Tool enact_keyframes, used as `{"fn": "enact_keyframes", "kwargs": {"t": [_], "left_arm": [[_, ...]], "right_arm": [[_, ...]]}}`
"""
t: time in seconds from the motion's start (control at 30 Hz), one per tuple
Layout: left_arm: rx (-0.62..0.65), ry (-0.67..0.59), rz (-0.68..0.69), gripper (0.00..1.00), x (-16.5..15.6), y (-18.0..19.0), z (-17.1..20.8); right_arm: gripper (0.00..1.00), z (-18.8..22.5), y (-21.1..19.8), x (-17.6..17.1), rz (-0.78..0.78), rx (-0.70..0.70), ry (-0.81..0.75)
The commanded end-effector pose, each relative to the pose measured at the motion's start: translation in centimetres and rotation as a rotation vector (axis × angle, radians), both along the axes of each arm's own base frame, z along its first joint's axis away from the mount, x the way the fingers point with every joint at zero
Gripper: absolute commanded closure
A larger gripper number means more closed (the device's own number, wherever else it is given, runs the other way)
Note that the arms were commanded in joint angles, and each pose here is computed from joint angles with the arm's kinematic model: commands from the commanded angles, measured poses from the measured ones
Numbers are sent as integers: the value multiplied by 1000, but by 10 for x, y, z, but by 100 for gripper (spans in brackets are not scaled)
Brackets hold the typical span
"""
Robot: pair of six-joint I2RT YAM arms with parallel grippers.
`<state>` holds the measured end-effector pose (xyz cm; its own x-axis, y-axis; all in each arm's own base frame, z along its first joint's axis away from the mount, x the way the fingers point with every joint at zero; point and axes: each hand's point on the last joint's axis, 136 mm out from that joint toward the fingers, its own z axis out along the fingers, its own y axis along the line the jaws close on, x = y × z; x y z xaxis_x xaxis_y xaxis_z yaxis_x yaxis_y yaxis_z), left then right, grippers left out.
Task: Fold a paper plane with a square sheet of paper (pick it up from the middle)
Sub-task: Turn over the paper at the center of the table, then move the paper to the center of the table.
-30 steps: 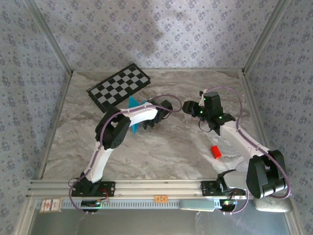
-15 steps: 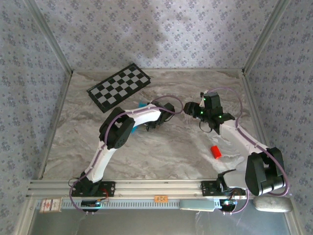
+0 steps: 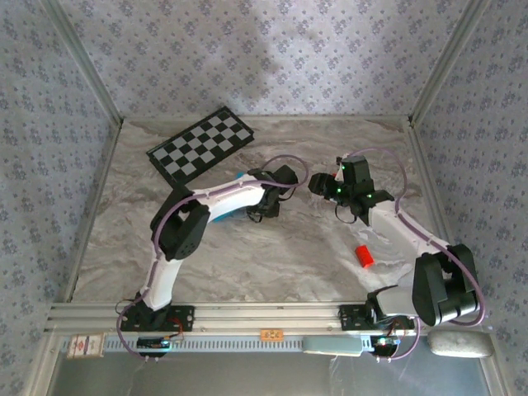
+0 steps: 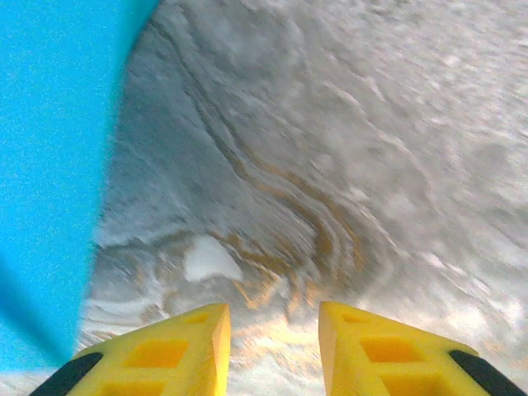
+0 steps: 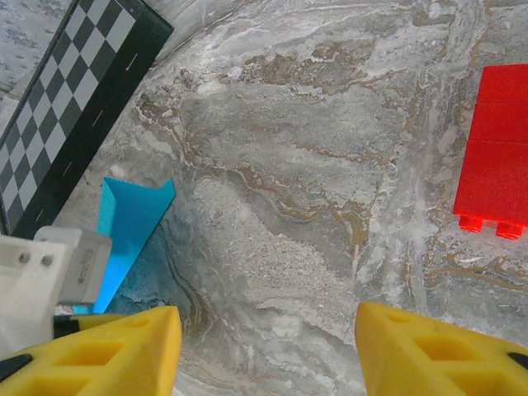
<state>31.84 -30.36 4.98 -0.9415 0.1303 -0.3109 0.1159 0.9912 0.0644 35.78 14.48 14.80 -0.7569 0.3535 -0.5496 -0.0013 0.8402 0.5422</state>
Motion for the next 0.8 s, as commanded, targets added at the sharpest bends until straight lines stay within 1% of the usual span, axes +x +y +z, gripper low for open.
{"fn": "enact_keyframes", "kwargs": {"t": [0.0, 0.03, 0.13, 0.2, 0.27, 0.33, 0.43, 0.53, 0.67, 0.77], "left_arm": [[-228, 47, -39, 68, -21, -31, 28], [-258, 45, -51, 68, -23, -33, 34], [-274, 18, -65, 70, -25, -25, 47], [-283, -31, -53, 70, -16, -17, 55], [-253, -43, -9, 70, -8, 4, 50], [-220, -45, 50, 73, -1, 24, 40], [-133, -54, 123, 77, 7, 52, 27], [-47, -65, 166, 80, 12, 77, 19], [0, -88, 201, 82, 25, 95, 14], [3, -60, 218, 84, 30, 101, 2]], "right_arm": [[41, 6, 5, 5, 3, 23, -11], [41, 6, 6, 5, 6, 26, -10], [40, 5, 8, 6, 15, 33, -9], [38, 5, 9, 6, 22, 40, -13], [37, 6, 13, 5, 37, 51, -18], [37, 5, 15, 5, 43, 57, -18], [37, 4, 14, 4, 41, 54, -14], [37, 2, 14, 2, 42, 51, -10], [38, -1, 14, 1, 42, 49, -3], [38, -1, 14, 1, 40, 48, -2]]}}
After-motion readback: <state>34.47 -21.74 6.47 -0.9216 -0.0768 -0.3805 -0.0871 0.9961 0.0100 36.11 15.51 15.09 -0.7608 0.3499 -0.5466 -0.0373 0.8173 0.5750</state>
